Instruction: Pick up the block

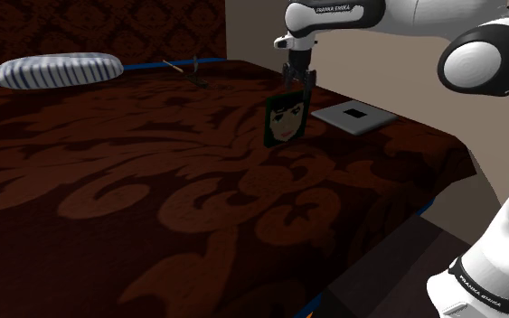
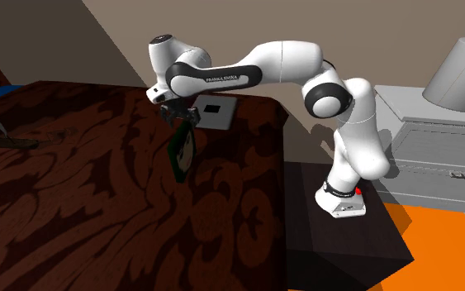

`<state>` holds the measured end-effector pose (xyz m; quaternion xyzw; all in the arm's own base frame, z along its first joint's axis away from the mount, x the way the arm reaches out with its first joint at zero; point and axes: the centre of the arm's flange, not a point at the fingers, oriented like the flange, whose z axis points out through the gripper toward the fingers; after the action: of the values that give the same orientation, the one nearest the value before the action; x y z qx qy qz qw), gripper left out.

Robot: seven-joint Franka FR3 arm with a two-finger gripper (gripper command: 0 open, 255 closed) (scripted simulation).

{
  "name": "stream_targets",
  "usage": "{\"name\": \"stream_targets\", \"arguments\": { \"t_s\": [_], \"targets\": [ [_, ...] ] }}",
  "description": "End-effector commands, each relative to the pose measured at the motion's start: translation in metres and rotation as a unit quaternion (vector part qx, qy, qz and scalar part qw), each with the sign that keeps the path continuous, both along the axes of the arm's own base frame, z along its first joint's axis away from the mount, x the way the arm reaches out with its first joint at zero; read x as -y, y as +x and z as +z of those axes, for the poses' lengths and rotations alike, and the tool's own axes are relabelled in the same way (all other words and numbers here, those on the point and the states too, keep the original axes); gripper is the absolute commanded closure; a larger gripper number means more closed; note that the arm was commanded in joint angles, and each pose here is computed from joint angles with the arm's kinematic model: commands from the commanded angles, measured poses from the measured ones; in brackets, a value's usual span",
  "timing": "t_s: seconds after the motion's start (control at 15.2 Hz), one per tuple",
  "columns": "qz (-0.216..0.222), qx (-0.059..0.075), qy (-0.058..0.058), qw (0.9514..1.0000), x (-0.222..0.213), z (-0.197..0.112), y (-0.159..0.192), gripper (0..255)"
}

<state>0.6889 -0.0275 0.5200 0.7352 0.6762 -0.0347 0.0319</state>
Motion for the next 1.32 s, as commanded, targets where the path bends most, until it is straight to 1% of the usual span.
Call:
{"name": "stream_targets", "arguments": {
  "t_s": [0.0,0.2,0.26,0.86,1.25],
  "targets": [
    [0.001,0.000,0.000,1.0000,0.000,-0.011,0.000,0],
    [0.001,0.000,0.000,1.0000,0.000,-0.019,0.000,0],
    [0.001,0.000,0.000,1.0000,0.001,-0.020,0.000,255],
    [0.001,0.000,0.000,1.0000,0.000,-0.019,0.000,255],
    [0.001,0.000,0.000,1.0000,0.000,0.012,0.000,255]
  ]
}}
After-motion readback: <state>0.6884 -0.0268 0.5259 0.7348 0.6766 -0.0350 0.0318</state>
